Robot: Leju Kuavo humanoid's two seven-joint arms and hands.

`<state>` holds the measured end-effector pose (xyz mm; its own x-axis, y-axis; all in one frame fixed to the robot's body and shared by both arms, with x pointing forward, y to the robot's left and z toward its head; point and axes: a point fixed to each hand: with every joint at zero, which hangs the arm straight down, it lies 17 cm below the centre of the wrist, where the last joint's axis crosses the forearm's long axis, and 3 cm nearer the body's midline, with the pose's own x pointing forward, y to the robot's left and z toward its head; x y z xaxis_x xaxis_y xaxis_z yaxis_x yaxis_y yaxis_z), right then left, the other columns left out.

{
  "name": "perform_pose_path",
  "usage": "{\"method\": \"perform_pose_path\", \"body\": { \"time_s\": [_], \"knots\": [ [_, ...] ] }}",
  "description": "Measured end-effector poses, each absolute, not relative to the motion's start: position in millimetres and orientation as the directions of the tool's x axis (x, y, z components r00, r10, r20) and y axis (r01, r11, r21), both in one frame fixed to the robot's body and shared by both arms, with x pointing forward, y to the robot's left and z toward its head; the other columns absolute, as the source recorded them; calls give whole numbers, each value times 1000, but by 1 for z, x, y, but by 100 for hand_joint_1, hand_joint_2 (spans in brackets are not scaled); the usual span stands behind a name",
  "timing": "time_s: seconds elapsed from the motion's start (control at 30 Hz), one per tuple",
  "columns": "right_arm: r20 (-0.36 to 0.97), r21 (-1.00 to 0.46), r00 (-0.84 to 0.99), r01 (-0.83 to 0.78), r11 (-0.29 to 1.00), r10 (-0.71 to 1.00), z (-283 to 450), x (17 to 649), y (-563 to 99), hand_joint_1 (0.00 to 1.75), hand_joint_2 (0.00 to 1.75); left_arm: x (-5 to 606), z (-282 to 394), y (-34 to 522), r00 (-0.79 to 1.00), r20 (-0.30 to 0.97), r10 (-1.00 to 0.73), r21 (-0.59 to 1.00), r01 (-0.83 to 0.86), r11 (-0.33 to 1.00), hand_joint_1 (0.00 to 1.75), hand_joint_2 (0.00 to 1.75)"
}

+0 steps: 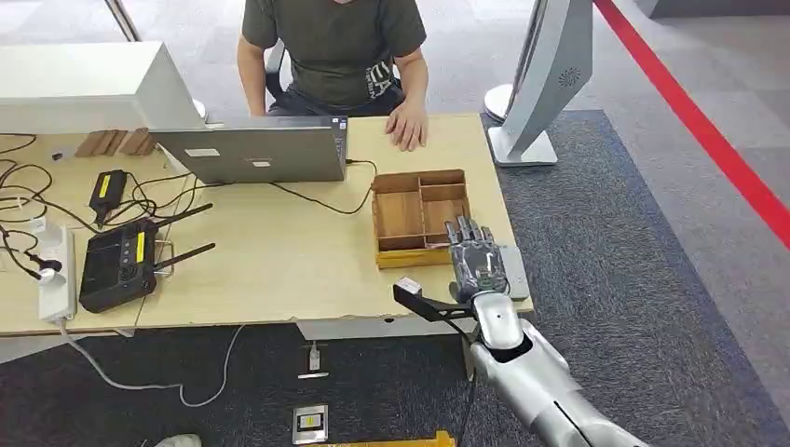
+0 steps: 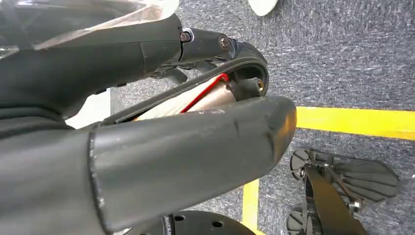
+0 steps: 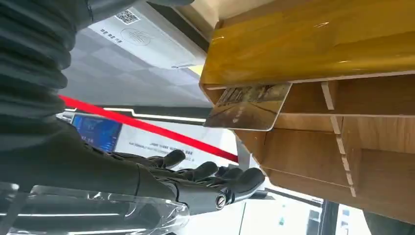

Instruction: Pass the card to the sensor for recognition and then transmit it.

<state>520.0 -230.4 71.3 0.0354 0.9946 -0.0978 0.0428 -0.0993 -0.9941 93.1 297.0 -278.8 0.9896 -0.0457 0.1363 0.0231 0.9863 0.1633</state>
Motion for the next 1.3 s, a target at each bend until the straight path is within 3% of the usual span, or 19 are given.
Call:
{"method": "perform_pose_path", "body": {
  "time_s": [0.97,1.0,1.3],
  "knots": [
    [-109,-994,25,16,-109,994,64,519,-217,0,175,91,-279,298,990,127,-65,167,43,985,0,0],
    [-114,-993,21,11,-114,993,62,520,-214,175,175,92,-279,298,990,130,-63,167,41,985,0,0],
    [-153,-988,57,-9,-153,987,64,528,-225,175,175,90,-279,299,991,120,-59,172,37,984,0,0]
  ]
}}
